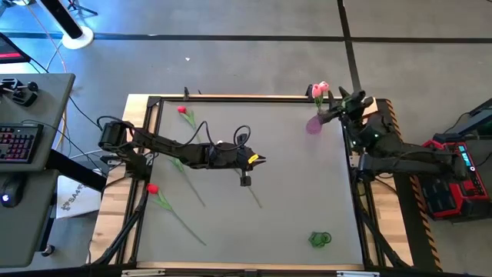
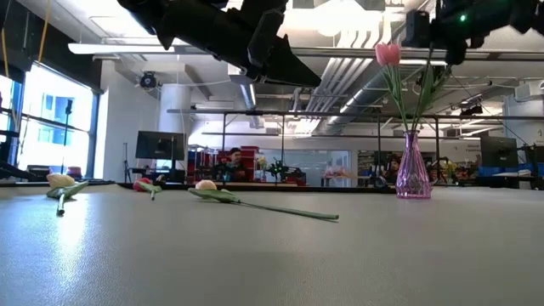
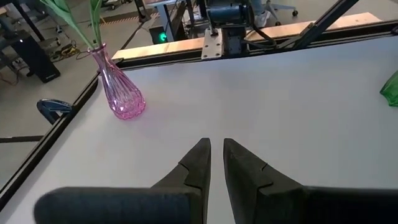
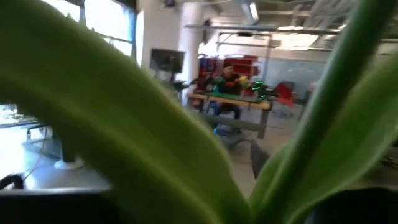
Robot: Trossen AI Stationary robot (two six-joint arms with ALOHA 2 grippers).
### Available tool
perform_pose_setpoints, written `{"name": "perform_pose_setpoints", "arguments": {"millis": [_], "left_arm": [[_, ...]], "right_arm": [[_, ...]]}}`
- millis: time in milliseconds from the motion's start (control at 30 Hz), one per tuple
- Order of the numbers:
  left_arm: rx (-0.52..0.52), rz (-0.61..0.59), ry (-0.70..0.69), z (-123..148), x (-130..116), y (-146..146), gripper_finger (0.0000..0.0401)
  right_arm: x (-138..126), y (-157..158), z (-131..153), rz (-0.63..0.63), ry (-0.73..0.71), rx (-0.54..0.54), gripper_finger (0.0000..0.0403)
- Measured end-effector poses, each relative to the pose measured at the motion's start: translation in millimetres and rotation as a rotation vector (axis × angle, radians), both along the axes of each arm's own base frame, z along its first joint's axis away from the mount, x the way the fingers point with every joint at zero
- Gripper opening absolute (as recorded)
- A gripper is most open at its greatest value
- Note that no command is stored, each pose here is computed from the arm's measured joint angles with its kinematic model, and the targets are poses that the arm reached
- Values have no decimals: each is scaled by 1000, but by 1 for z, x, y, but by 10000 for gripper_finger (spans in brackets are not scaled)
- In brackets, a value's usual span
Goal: Sort flowers into vase by color
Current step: Put the black tulip into the violet vase
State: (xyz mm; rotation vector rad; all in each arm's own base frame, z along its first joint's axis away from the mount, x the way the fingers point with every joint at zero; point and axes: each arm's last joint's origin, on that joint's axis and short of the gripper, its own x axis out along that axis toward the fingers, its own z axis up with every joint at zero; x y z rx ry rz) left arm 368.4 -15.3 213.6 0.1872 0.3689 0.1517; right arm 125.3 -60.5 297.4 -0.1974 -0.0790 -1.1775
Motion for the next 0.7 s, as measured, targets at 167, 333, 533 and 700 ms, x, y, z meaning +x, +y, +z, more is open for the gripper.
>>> {"name": "perform_pose_setpoints", "arguments": {"millis": [167, 333, 533, 700], "left_arm": [[-4, 2, -4, 0, 0, 0, 30], [-28, 9, -42, 4, 1, 0, 30], [-45, 5, -47, 4, 1, -4, 30], [-45, -15, -45, 4, 1, -11, 30]], "right_arm": [[-2, 1, 24, 15, 55, 64, 183], [-2, -3, 41, 2, 113, 131, 172], [5, -12, 39, 53, 164, 235, 170], [8, -13, 43, 77, 137, 209, 156]]}}
